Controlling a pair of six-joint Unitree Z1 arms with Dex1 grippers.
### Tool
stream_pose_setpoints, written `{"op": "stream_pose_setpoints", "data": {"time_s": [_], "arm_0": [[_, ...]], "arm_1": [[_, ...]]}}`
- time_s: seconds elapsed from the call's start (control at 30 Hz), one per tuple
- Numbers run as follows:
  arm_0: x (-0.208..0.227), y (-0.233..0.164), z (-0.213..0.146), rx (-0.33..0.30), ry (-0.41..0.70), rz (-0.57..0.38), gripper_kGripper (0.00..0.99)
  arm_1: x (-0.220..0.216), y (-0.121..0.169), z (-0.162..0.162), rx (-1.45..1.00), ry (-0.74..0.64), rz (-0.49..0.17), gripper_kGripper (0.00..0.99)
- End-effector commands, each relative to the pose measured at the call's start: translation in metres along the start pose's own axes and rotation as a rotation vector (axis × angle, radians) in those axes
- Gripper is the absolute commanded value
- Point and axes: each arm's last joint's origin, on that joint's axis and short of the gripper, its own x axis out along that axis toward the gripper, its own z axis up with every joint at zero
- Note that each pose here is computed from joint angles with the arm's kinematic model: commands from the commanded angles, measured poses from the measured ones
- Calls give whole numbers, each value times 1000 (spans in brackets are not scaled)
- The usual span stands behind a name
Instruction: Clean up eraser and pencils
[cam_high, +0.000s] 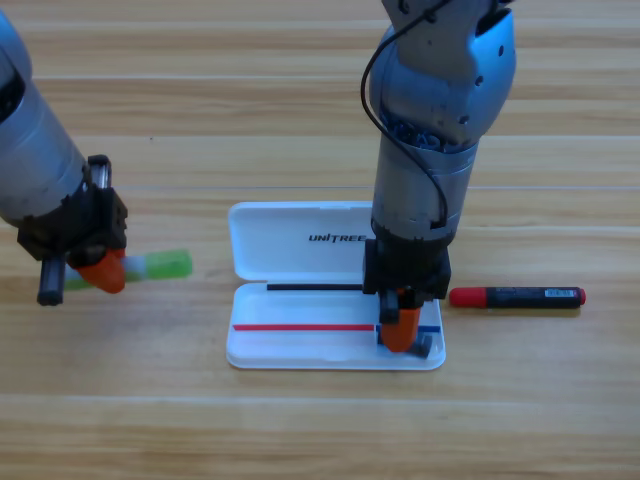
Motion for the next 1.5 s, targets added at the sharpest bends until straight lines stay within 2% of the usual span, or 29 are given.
{"op": "stream_pose_setpoints", "data": {"time_s": [0.03,0.17,0.3,0.47,0.6,0.67,0.77,0.87,0.97,1.5], "arm_0": [[-3,-5,5,8,-2,2,0],[-2,-5,5,10,0,0,0],[-4,-5,8,9,-8,6,0],[-9,-8,21,29,-28,0,0],[-14,-11,37,62,-55,-4,0],[-13,-12,46,80,-65,-10,0],[-7,-15,61,110,-68,-22,0],[-1,-19,74,136,-66,-34,0],[6,-23,86,157,-62,-45,0],[45,-34,133,202,-38,-84,0]], "arm_1": [[29,1,0,2,81,32,626],[20,3,-2,0,76,15,759],[-11,16,-16,-1,47,-7,778],[-72,57,-60,-9,0,-41,807],[-96,78,-99,-33,-13,-54,819],[-91,70,-111,-31,26,-65,819],[-61,43,-120,-35,76,-66,819],[-25,10,-125,-16,107,-128,819],[2,-9,-128,-22,103,-150,821],[42,-37,-112,-61,113,-105,818]]}}
